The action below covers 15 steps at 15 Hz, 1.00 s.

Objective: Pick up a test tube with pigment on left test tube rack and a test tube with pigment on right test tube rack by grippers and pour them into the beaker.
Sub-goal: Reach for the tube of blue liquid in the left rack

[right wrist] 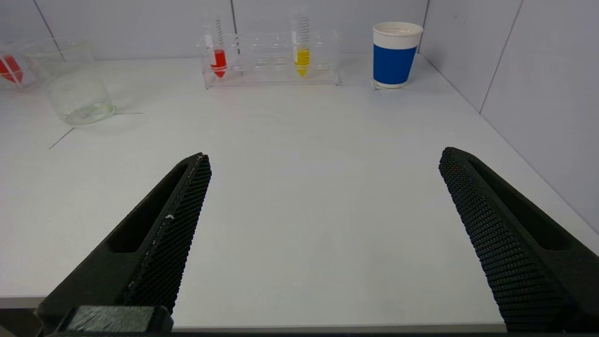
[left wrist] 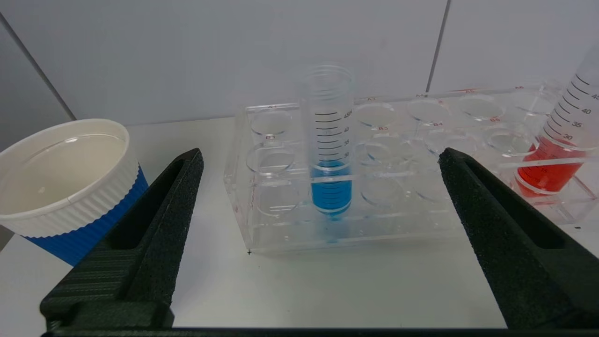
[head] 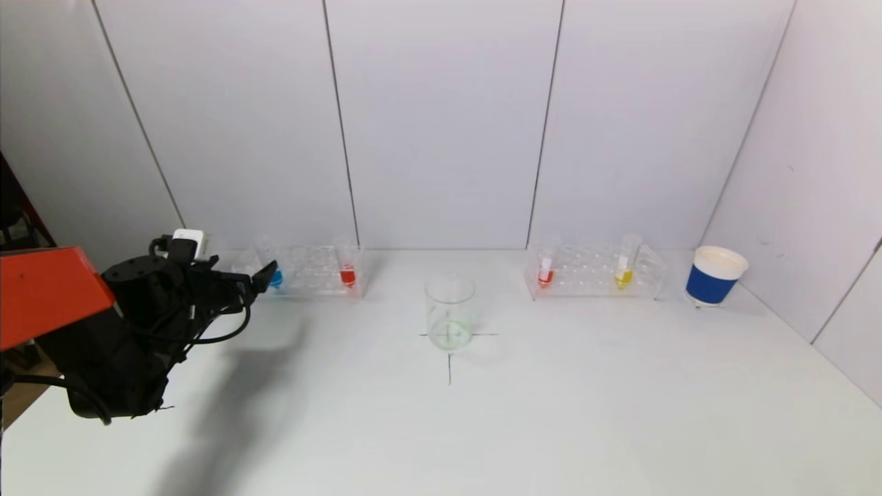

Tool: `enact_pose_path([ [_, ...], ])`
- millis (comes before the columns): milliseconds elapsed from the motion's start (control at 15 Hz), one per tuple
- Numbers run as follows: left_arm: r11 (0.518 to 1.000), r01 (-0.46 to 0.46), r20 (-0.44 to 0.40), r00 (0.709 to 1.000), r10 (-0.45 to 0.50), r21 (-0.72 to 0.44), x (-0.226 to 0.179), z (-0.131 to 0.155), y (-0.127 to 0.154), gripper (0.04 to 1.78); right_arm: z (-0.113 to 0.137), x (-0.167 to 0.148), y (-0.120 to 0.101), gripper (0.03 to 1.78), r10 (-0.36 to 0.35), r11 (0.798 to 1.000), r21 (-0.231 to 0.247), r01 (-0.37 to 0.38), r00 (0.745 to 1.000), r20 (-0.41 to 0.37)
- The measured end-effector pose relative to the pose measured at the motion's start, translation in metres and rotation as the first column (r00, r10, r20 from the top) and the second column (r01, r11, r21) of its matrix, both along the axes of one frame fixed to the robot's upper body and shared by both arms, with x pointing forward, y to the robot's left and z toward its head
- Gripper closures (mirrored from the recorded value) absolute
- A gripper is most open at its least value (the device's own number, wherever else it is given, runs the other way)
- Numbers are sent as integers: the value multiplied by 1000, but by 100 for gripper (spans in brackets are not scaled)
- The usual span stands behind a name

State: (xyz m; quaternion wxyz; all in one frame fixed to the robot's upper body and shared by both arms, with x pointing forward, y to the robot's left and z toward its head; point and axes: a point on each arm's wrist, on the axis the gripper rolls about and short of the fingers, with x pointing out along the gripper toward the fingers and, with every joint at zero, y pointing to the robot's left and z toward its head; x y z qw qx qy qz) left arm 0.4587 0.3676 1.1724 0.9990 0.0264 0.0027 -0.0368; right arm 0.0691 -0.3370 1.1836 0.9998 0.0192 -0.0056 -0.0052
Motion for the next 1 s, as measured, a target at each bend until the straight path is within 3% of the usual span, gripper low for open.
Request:
enact_pose_path([
  [1000,1000,12,48,999,-13,10,25,-5,-2,6,0,0,0,4,0,1000,0,0,1000,0],
])
